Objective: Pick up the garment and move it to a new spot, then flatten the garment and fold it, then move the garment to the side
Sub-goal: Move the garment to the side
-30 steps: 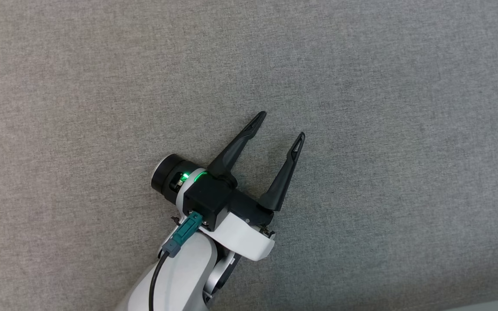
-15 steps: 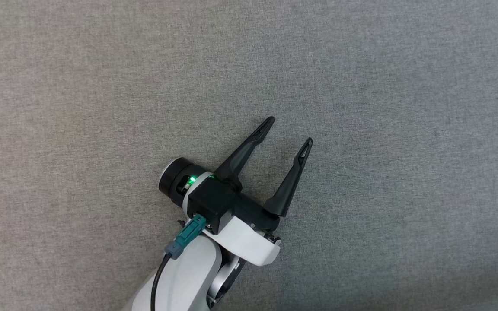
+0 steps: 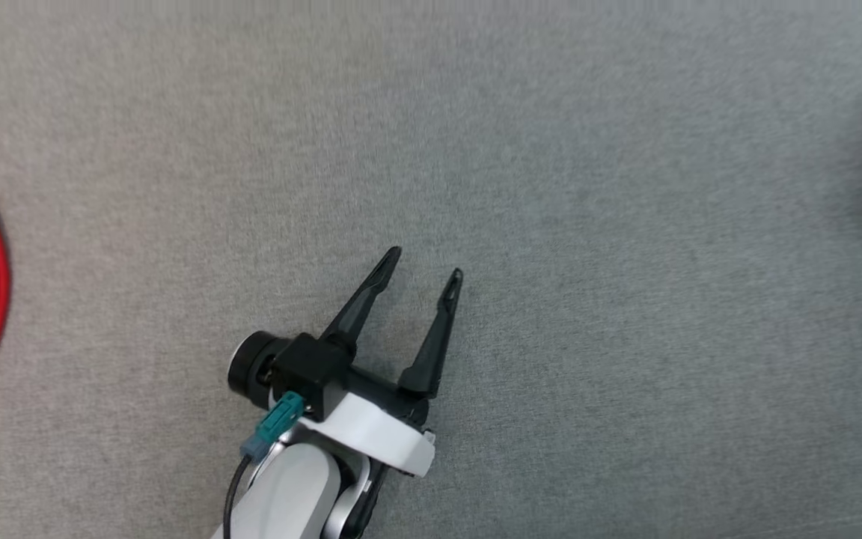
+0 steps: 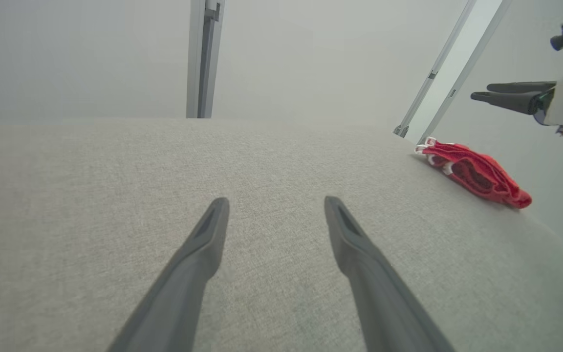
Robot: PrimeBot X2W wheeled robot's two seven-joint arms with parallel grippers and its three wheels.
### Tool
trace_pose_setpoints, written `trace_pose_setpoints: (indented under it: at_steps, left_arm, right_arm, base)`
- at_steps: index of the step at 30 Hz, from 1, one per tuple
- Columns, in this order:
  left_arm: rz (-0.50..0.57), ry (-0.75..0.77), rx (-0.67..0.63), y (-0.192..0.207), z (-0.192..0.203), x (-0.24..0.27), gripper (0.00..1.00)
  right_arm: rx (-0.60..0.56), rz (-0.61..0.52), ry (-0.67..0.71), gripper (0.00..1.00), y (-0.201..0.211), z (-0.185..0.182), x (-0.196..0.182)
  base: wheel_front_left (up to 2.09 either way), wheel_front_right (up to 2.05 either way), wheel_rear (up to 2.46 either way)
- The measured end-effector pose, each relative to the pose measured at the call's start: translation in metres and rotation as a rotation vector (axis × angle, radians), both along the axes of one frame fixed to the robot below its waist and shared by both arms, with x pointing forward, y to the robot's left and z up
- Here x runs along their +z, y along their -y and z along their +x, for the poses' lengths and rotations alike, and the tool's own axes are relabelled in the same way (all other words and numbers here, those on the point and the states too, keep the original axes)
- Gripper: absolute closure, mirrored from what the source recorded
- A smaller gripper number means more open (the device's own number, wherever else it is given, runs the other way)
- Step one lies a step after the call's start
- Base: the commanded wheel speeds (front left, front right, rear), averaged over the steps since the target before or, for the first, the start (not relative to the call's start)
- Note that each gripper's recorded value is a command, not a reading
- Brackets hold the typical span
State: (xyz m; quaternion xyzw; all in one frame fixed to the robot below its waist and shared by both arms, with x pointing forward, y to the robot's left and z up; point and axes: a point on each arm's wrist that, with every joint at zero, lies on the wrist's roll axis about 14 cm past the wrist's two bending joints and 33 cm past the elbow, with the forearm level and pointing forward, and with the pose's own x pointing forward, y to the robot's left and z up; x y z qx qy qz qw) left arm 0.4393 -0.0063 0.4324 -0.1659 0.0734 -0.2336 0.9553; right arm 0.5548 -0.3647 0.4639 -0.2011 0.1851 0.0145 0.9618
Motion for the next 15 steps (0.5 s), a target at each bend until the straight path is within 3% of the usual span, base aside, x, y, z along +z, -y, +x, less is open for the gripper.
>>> trace_pose_setpoints:
  at_steps: [5, 15]
  left_arm:
    - [-0.009, 0.034, 0.054, -0.014, -0.007, 0.022, 0.00]
    - [-0.017, 0.138, 0.260, -0.074, -0.031, 0.073, 0.00]
  right_arm:
    - [0.092, 0.097, 0.146, 0.00, -0.044, 0.004, 0.048]
    - [0.192, 0.343, 0.421, 0.00, -0.115, -0.044, 0.119]
  base:
    - [0.00, 0.00, 0.00]
    - [0.00, 0.00, 0.00]
